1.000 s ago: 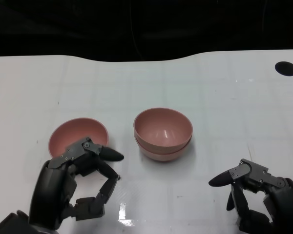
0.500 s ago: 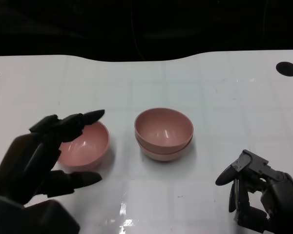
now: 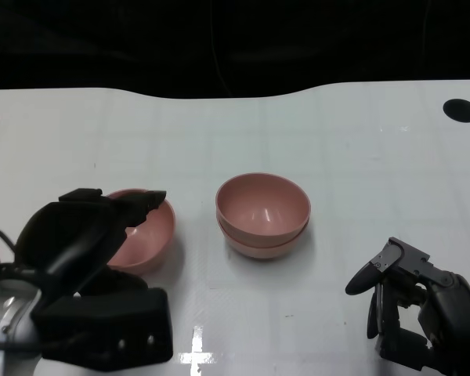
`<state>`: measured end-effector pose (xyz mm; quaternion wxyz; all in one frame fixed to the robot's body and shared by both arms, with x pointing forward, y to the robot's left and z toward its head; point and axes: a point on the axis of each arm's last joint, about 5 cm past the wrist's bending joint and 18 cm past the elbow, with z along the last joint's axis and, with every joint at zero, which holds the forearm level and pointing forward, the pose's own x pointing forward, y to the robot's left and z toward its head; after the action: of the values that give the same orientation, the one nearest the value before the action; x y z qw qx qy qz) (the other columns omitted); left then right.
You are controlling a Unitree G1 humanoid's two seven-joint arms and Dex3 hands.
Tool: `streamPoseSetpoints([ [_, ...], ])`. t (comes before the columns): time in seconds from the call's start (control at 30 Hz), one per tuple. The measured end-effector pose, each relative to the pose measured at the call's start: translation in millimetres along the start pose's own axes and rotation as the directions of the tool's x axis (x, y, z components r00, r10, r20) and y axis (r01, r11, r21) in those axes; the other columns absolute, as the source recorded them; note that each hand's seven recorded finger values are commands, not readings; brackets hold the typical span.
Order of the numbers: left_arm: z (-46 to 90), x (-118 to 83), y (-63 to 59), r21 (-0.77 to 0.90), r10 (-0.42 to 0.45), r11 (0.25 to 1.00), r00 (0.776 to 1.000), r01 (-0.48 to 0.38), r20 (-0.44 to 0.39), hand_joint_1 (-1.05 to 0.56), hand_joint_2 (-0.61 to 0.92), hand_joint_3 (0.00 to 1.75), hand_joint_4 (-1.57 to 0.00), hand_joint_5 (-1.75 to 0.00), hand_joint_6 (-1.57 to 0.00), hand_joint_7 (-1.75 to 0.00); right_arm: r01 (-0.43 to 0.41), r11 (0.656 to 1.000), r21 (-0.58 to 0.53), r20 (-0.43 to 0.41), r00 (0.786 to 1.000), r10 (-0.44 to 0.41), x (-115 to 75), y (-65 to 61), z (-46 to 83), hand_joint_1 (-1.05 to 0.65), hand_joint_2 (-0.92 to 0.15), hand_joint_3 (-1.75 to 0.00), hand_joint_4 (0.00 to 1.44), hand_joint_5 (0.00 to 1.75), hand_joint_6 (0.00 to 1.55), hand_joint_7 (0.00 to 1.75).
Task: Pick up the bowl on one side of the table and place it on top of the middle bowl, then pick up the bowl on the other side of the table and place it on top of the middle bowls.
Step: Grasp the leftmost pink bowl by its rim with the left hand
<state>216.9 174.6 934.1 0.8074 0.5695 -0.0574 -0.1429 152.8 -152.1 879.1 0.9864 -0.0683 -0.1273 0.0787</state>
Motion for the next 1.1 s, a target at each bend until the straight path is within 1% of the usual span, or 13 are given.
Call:
streamPoseSetpoints([
  [0.13,0.6,18,-7.4,0.026,-0.089,0.996,0.995,0.090,-0.036,-0.57,0.92,0.00,-0.45,-0.22,-0.39,-0.01,0.002,1.000,0.005,-0.008,1.000,-0.002,0.3,1.0,0.4,-0.12,-0.41,-1.42,0.88,1.75,0.75,1.55],
  [0.3,-5.4,38,-20.5,0.048,-0.196,0.978,0.977,0.201,-0.087,-0.54,0.92,0.04,-0.49,-0.20,-0.42,-0.02,0.001,1.000,0.011,-0.004,1.000,-0.001,0.8,2.2,0.9,-0.11,-0.41,-1.43,0.88,1.75,0.76,1.54],
  [0.4,-9.6,46,-29.2,0.064,-0.219,0.972,0.971,0.225,-0.091,-0.45,0.92,0.11,-0.65,-0.27,-0.57,-0.08,0.000,1.000,0.012,-0.005,1.000,0.000,0.7,2.5,0.8,-0.11,-0.41,-1.43,0.88,1.75,0.76,1.54],
  [0.47,-13.6,48,-36.0,0.071,-0.215,0.973,0.973,0.221,-0.087,-0.38,0.92,0.18,-0.66,-0.63,-0.74,-0.06,0.001,1.000,0.011,-0.006,1.000,-0.001,0.5,2.7,0.8,-0.11,-0.40,-1.43,0.88,1.75,0.76,1.54],
  [0.5,-15.2,49,-38.8,0.071,-0.212,0.973,0.974,0.218,-0.082,-0.37,0.92,0.19,-0.65,-0.70,-0.76,-0.05,0.000,1.000,0.011,-0.006,1.000,0.000,0.5,2.7,0.8,-0.11,-0.40,-1.43,0.88,1.75,0.76,1.53],
  [0.57,-17.9,51,-42.1,0.052,-0.181,0.982,0.982,0.184,-0.063,-0.29,0.92,0.21,-0.76,-1.27,-1.04,-0.19,0.000,1.000,0.010,-0.006,1.000,0.000,0.4,2.8,0.8,-0.11,-0.41,-1.43,0.87,1.75,0.76,1.53],
  [0.63,-19.2,52,-43.8,0.041,-0.150,0.988,0.988,0.152,-0.047,-0.27,0.92,0.22,-0.78,-1.40,-1.10,-0.22,0.000,1.000,0.011,-0.006,1.000,0.000,0.4,2.8,0.8,-0.11,-0.41,-1.42,0.87,1.75,0.76,1.53],
  [0.67,-19.7,52,-44.8,0.038,-0.138,0.990,0.990,0.139,-0.040,-0.27,0.87,0.43,-0.85,-1.57,-1.00,-0.67,0.000,1.000,0.011,-0.006,1.000,0.000,0.4,2.8,0.7,-0.11,-0.41,-1.42,0.87,1.75,0.76,1.52],
  [0.7,-19.7,53,-45.3,0.038,-0.121,0.992,0.992,0.122,-0.029,-0.27,0.75,0.73,-0.91,-1.67,-0.80,-1.24,0.000,1.000,0.011,-0.006,1.000,0.000,0.4,2.7,0.7,-0.10,-0.41,-1.42,0.87,1.75,0.76,1.52],
  [0.77,-18.5,56,-43.1,0.047,-0.081,0.996,0.997,0.081,-0.003,-0.29,0.62,0.99,-0.94,-1.73,-0.68,-1.57,-0.001,1.000,0.010,-0.006,1.000,0.001,0.4,2.8,0.8,-0.10,-0.41,-1.42,0.86,1.75,0.76,1.52],
  [0.87,-17.9,59,-43.5,0.056,-0.074,0.996,0.997,0.073,0.010,-0.29,0.57,1.07,-0.92,-1.74,-0.63,-1.70,0.000,1.000,0.009,-0.007,1.000,0.001,0.3,2.7,0.8,-0.10,-0.41,-1.42,0.86,1.75,0.76,1.51],
  [1.0,-16.2,60,-43.0,0.048,-0.061,0.997,0.998,0.060,0.031,-0.27,0.54,1.06,-0.93,-1.75,-0.61,-1.74,0.000,1.000,0.009,-0.007,1.000,0.000,0.3,2.6,0.7,-0.10,-0.42,-1.42,0.86,1.75,0.76,1.50],
  [1.1,-12.8,60,-40.3,0.035,-0.013,0.999,0.997,0.011,0.075,-0.25,0.54,1.03,-0.92,-1.75,-0.58,-1.74,0.001,1.000,0.009,-0.006,1.000,-0.001,0.3,2.5,0.8,-0.10,-0.42,-1.41,0.86,1.75,0.76,1.50],
])
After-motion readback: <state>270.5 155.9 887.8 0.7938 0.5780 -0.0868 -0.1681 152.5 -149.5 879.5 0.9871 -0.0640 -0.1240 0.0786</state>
